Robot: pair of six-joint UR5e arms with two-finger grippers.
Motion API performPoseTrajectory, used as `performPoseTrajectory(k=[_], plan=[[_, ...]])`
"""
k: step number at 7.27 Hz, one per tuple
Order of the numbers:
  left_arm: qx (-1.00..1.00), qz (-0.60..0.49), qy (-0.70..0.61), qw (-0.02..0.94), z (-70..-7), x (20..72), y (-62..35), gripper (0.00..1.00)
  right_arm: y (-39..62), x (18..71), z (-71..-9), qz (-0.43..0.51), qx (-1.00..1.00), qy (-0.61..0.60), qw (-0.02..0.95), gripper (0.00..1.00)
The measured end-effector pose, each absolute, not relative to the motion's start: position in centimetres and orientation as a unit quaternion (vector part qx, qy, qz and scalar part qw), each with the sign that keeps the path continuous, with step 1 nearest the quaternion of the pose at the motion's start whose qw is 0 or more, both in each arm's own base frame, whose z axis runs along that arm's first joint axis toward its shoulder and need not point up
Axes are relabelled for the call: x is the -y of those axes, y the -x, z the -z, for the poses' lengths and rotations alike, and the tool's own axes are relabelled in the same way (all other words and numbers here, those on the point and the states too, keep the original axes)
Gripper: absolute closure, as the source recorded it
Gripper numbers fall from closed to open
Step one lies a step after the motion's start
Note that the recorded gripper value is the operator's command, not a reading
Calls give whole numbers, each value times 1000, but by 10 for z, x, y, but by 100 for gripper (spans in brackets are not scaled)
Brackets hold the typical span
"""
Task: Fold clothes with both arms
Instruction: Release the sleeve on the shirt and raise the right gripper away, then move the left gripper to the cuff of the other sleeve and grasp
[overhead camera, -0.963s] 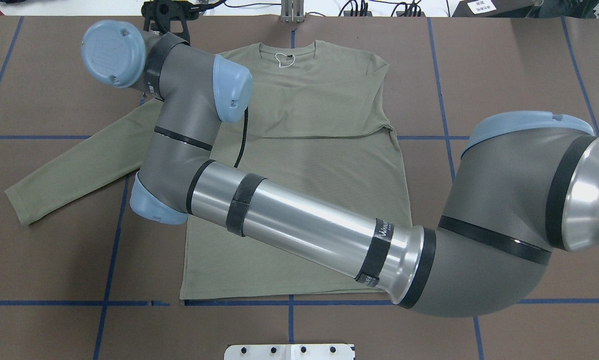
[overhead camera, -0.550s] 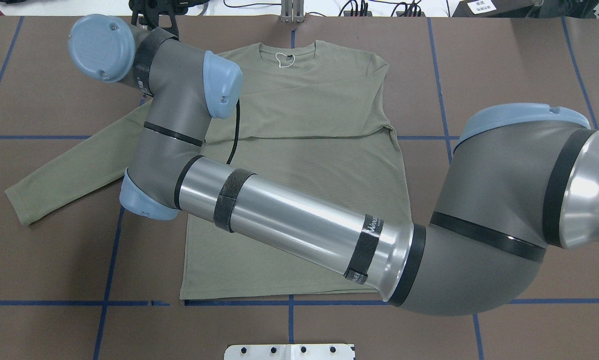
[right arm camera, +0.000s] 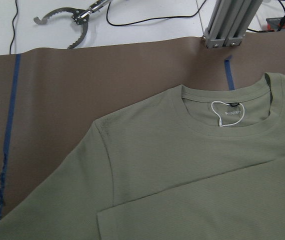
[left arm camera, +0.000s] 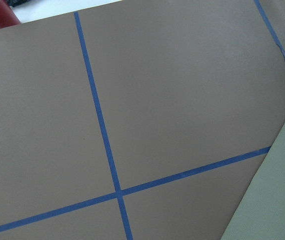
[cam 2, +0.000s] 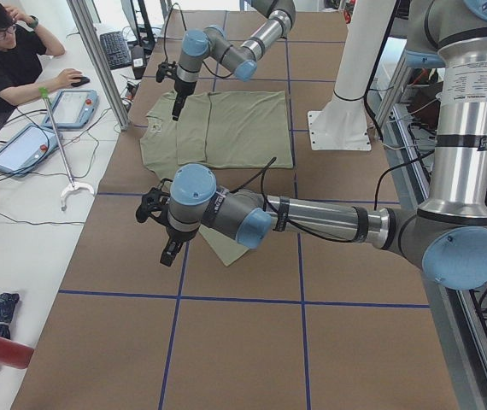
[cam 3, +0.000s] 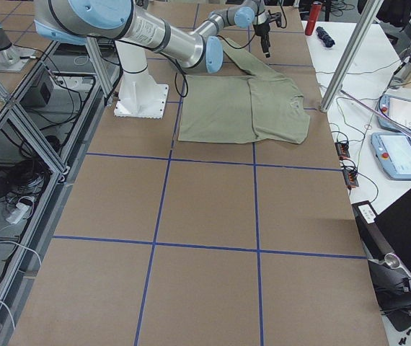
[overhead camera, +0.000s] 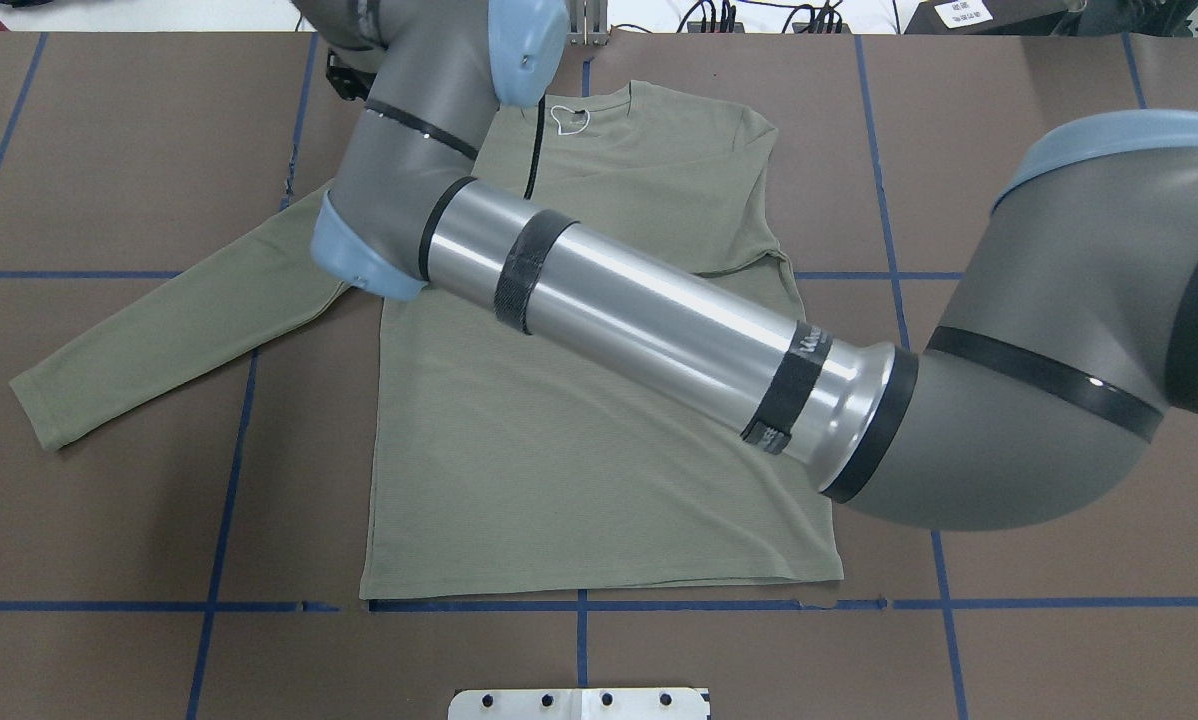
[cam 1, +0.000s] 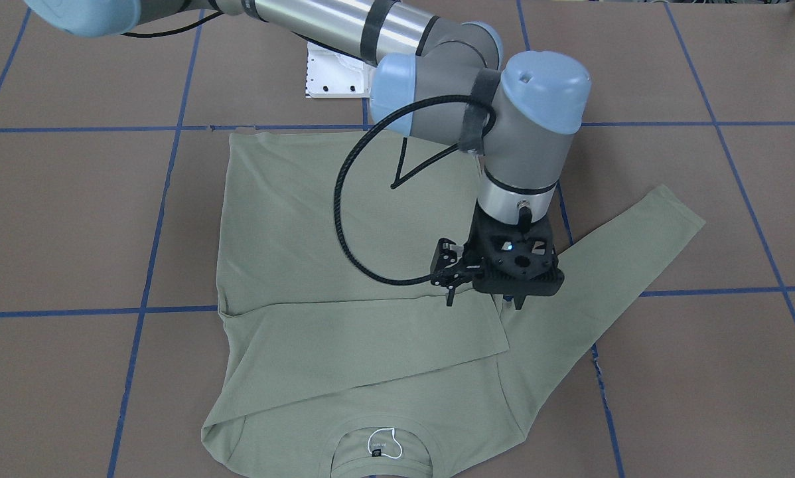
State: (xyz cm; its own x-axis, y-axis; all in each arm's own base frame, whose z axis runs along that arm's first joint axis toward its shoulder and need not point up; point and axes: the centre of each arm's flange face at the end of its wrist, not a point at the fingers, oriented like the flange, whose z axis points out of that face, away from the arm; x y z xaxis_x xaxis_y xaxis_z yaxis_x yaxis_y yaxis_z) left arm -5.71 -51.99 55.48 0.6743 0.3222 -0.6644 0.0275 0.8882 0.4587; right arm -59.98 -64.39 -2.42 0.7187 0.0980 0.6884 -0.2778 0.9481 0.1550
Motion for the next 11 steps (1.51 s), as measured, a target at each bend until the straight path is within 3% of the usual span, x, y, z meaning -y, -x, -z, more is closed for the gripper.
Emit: performPoseTrajectory(k=[2,6,11], plan=[[-404,-94,-227,881,-550,521,36,0,503,671,-41,-52,345,-86,933,1],[-447,51,-145,881,-593,470,-59,5,335,661,-190,4,365,-89,927,1],[-503,84,-74,857,-621,388,-147,12,310,648,-208,3,371,-94,924,1]])
